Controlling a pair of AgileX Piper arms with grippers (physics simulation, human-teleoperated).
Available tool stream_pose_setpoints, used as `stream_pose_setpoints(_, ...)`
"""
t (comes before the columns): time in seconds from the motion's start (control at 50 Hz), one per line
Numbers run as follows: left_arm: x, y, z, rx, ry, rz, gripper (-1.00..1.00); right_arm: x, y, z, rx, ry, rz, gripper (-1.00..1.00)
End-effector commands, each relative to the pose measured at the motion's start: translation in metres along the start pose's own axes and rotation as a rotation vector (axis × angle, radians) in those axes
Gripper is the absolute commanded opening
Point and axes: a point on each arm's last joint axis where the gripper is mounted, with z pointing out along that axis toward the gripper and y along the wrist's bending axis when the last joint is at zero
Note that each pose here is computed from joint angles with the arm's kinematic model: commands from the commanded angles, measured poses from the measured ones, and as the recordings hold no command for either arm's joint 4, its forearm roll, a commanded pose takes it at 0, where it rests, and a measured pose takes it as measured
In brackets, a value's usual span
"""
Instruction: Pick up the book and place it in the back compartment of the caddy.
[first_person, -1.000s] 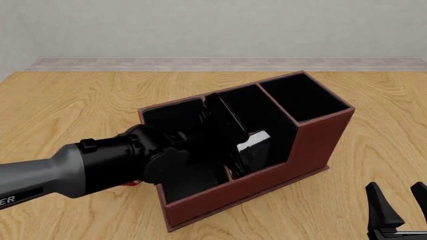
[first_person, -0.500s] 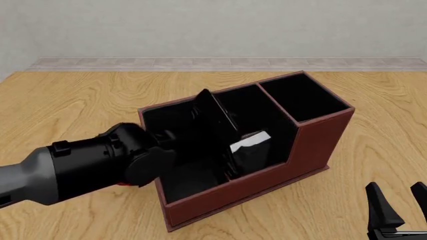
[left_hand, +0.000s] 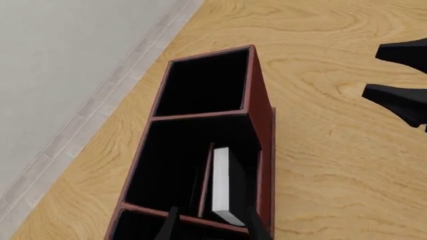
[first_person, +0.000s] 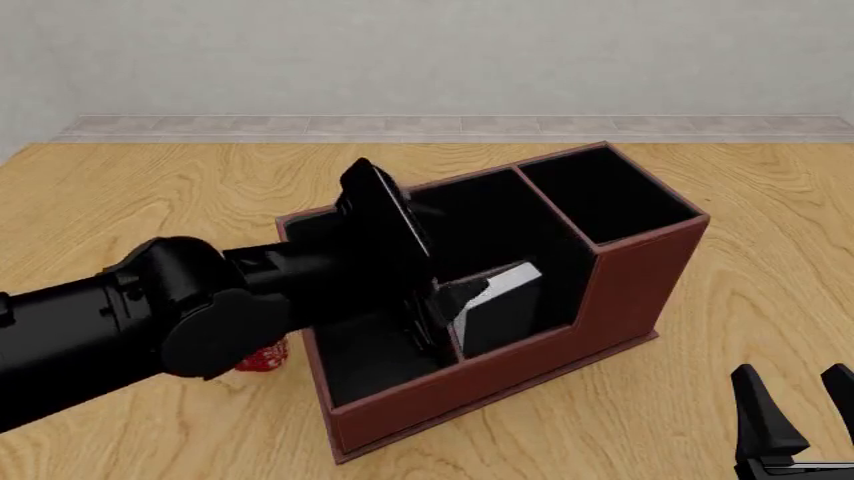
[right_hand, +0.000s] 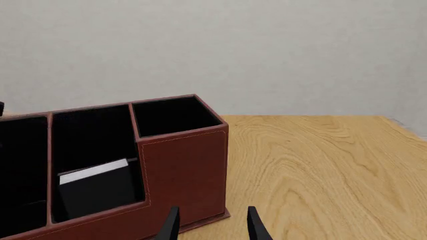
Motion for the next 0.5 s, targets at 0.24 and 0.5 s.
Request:
stream_pose_setpoints(0.24,-0.002,0.020,-0.023,-0.070,-0.022,-0.004,1.00,0.000,0.000,0.000,0.000,0.000,0.000,1.00)
stream_pose_setpoints(0.5,-0.005,0.045,-0.055,-0.187,-0.077,-0.009,1.00,0.000,0.000,0.000,0.000,0.000,0.000,1.00)
